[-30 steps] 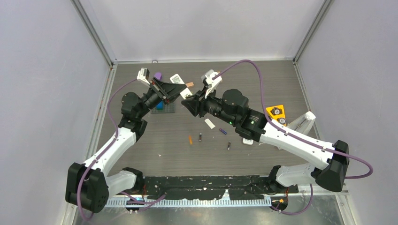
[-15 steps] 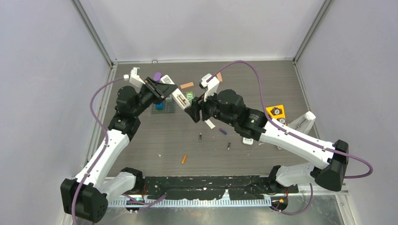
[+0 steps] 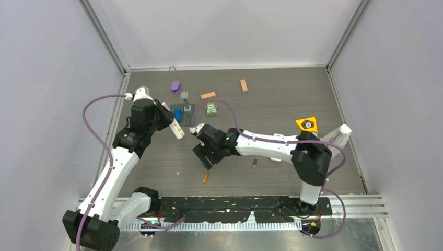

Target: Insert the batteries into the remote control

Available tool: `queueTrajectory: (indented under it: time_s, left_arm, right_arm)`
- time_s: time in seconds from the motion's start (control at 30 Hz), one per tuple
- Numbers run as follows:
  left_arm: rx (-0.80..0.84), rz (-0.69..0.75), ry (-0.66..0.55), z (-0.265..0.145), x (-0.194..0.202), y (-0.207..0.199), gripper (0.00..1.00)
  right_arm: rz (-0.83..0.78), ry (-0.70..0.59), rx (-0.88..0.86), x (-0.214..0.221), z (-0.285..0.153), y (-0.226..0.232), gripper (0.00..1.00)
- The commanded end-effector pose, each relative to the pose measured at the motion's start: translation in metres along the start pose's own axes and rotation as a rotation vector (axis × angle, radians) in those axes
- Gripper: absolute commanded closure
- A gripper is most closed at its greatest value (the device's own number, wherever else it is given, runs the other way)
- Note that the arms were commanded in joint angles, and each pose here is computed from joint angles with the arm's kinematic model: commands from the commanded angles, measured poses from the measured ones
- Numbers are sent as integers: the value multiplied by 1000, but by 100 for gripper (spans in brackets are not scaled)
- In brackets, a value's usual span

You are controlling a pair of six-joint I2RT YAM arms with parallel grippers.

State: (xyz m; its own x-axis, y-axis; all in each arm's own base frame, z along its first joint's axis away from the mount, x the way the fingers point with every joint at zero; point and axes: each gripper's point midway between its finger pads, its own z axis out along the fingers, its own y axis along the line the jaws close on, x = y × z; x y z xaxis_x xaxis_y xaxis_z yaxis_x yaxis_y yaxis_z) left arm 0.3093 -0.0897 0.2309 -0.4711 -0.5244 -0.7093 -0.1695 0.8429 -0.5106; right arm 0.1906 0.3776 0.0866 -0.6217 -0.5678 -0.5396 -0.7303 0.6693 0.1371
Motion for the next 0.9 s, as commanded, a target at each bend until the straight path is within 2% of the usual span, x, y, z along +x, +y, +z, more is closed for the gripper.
queueTrajectory:
  time_s: [0.0, 0.23, 0.37, 0.57, 0.67, 0.73, 0.87]
  left_arm:
    - [-150, 23, -70, -17, -10, 33, 100]
    - [-231, 27, -118, -30, -8, 58, 100]
    - [-233, 32, -148, -36, -7, 63, 100]
    - [-267, 46, -201, -48, -14, 74, 100]
    - [-262, 42, -209, -51, -13, 75, 100]
    - [-257, 39, -208, -53, -12, 75, 100]
    - [-239, 39, -199, -55, -10, 73, 100]
  right_arm:
    - [103, 59, -8, 6, -5, 28, 27]
    - [234, 158, -30, 31, 12, 59, 22]
    - [365, 159, 38, 35, 24, 58, 23]
    - [527, 112, 169, 30, 36, 54, 40]
    - [574, 92, 219, 29, 40, 58, 55]
    - [603, 80, 247, 28, 45, 58, 61]
    - [616, 79, 327, 32, 51, 51, 66]
